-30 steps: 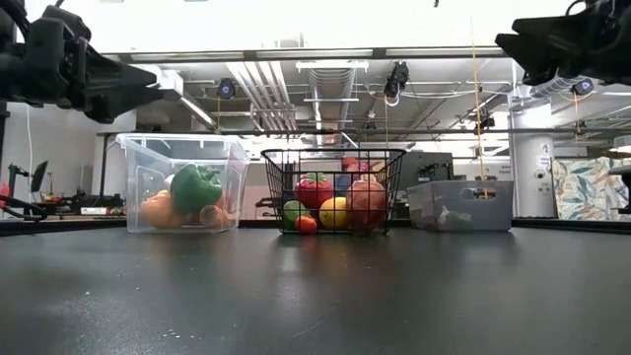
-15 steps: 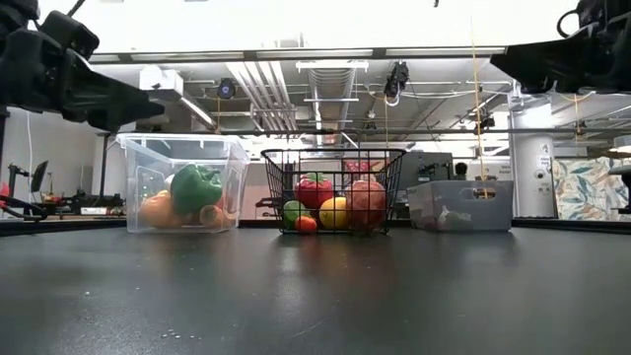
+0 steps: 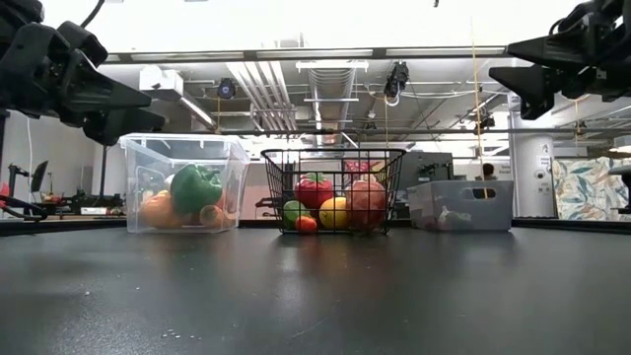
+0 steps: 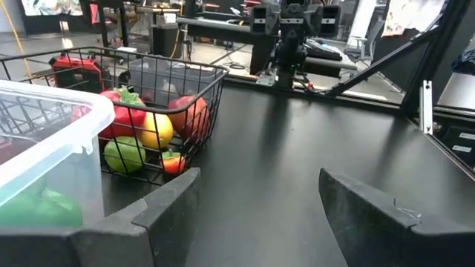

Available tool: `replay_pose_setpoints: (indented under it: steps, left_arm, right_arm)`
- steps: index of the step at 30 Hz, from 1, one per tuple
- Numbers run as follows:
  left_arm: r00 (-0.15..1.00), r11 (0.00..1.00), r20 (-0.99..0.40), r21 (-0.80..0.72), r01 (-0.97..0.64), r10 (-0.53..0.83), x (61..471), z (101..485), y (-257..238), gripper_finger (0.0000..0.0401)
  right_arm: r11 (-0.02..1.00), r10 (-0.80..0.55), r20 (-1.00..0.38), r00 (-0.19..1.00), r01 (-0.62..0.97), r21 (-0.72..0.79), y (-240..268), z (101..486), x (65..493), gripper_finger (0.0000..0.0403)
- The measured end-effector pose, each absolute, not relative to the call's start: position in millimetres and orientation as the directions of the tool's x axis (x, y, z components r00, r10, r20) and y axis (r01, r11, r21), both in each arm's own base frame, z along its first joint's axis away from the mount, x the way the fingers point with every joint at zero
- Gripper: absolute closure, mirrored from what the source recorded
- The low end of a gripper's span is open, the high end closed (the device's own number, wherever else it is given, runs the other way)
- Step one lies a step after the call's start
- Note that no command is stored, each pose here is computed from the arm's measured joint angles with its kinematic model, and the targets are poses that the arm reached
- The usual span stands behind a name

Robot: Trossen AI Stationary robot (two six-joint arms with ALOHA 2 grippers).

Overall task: Sort produce into baskets
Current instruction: Return to Home Position

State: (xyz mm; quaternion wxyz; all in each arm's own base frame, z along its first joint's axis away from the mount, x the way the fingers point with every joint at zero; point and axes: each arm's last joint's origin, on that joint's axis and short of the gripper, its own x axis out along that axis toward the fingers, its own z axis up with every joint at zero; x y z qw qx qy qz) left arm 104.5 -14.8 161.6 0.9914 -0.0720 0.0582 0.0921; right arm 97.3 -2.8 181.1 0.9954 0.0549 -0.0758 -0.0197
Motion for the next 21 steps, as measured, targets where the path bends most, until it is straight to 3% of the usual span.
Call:
replay_pose_setpoints:
  steps: [21]
  left_arm:
    - [0.976,0.973,-0.128,-0.132,-0.191,0.175,104.8,161.7,-14.9,0.0145]
  right_arm:
    - [0.991,-0.047,0.150,0.988,0.027,0.134,-2.8,181.3,97.3,0.0184]
